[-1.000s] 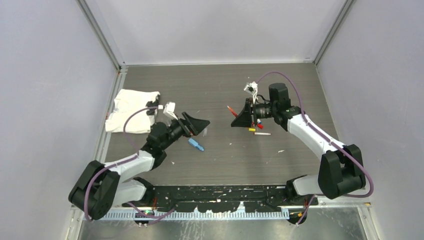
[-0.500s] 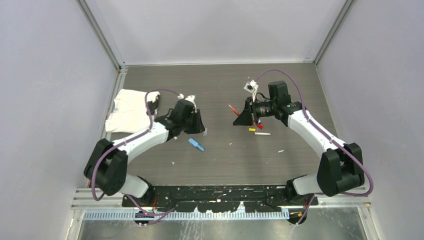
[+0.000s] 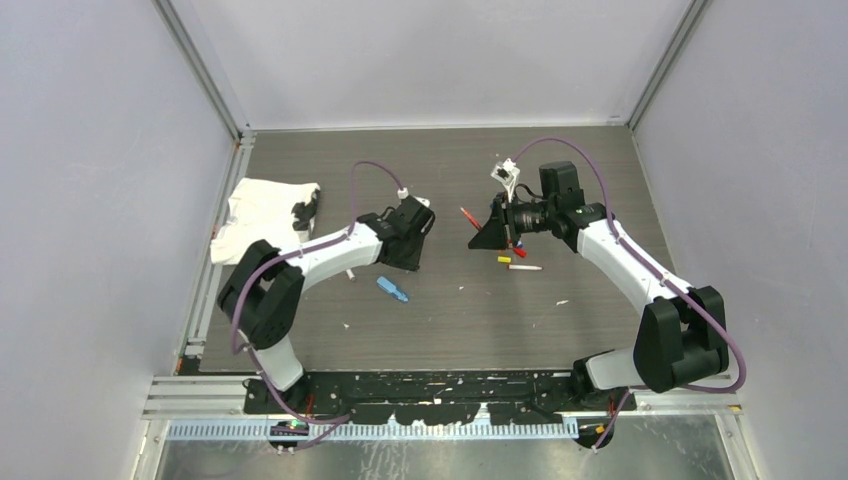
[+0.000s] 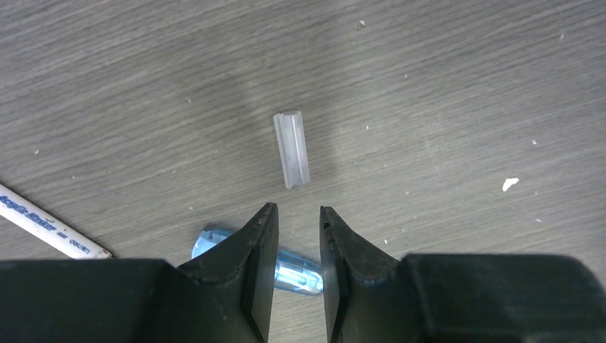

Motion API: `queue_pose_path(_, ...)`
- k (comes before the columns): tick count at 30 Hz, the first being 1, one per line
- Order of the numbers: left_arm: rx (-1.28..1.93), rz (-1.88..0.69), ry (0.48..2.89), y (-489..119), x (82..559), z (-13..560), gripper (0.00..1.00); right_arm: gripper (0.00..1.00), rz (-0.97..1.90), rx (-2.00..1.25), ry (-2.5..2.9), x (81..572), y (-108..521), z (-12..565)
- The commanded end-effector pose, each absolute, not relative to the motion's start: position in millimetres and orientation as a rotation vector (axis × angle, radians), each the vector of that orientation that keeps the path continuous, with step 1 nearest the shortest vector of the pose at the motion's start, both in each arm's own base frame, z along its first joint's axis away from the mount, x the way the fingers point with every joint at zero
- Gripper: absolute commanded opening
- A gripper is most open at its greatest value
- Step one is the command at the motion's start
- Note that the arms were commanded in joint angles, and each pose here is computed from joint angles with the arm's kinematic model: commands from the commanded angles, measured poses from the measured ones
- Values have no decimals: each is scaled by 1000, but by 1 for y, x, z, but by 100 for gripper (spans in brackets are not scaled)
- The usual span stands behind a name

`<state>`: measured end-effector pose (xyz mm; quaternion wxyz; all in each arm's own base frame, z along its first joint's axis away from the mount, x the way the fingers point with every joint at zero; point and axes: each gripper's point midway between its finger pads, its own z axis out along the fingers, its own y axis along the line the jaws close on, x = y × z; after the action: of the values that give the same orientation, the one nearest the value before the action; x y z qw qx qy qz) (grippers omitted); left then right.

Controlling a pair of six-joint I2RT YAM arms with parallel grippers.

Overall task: Insert the pens into the pen caps
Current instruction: Insert the pen cap onto the pen.

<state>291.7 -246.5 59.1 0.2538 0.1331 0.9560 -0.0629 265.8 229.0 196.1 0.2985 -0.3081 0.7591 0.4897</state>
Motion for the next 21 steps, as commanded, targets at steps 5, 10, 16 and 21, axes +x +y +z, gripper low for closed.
queue_pose_path(5,441,-82,2601,-256,308,57,28,1,1288,-836,1955,270,230,213)
queue_pose_path(10,459,-26,2626,-257,312,50,24,1,1295,-835,1957,270,230,213)
queue_pose_path(16,489,89,2650,-252,315,41,24,1,1299,-835,1958,270,230,213)
queue_pose_path(21,507,118,2664,-252,316,34,24,1,1300,-835,1957,270,230,213)
